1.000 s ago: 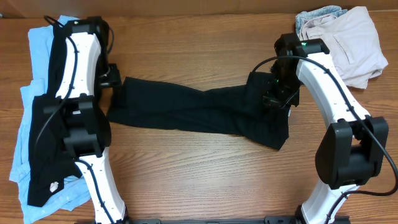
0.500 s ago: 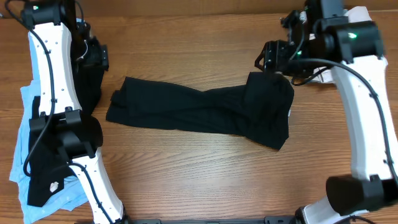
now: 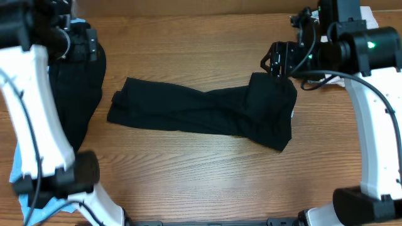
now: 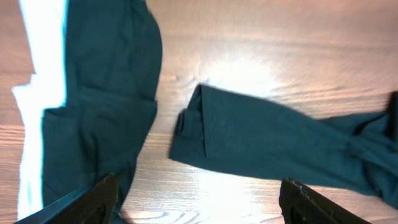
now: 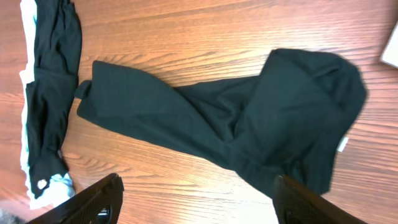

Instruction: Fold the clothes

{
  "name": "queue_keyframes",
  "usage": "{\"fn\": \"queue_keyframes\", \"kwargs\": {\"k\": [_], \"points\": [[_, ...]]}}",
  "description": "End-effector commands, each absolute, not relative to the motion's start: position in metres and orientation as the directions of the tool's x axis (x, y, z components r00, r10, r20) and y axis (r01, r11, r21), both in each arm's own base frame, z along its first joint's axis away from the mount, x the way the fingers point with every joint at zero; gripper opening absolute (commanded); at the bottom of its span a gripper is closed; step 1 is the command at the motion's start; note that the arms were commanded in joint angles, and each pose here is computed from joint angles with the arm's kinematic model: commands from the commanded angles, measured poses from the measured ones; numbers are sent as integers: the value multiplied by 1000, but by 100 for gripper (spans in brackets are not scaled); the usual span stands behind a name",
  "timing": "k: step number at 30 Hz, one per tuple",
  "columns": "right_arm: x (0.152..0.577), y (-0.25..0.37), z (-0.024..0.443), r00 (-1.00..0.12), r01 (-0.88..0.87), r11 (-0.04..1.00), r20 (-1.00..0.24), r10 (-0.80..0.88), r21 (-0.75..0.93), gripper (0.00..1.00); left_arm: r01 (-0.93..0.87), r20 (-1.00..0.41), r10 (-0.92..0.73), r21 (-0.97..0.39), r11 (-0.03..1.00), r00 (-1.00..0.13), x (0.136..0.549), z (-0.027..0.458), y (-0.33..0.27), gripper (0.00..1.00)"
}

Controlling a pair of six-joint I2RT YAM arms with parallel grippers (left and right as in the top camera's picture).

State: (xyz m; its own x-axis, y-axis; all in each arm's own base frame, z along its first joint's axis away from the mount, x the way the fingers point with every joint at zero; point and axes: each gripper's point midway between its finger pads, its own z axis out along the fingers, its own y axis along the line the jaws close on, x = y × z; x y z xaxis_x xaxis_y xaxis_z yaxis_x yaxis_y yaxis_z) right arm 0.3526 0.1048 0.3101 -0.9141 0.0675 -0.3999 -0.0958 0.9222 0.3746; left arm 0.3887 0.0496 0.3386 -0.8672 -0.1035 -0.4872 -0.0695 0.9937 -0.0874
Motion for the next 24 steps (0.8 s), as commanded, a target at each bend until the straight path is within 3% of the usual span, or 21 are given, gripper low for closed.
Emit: {"fn": "queue_keyframes", "kwargs": {"k": [1,7,13,19,24], "points": [[334,90,345,-860,-100,940,-503,84,327,82,-65,-565,-113,-104,992,-817,369,373,41,86],[310,72,358,-839,-49,962,-534,106,268,92,-83,-528,-131,-114,990,-839,357,364,39,86],[307,69,350,-855,-32,966,-508,106,256,96,-101,-390,-144,-127,987,-910,379,292,44,90],[312,67,339,-868,-17,970,-485,105,241,100,-94,-391,-143,-141,985,-909,417,218,48,100],[315,68,333,-879,-11,971,-466,104,239,100,34,-408,-40,-172,985,-912,427,164,36,100]]}}
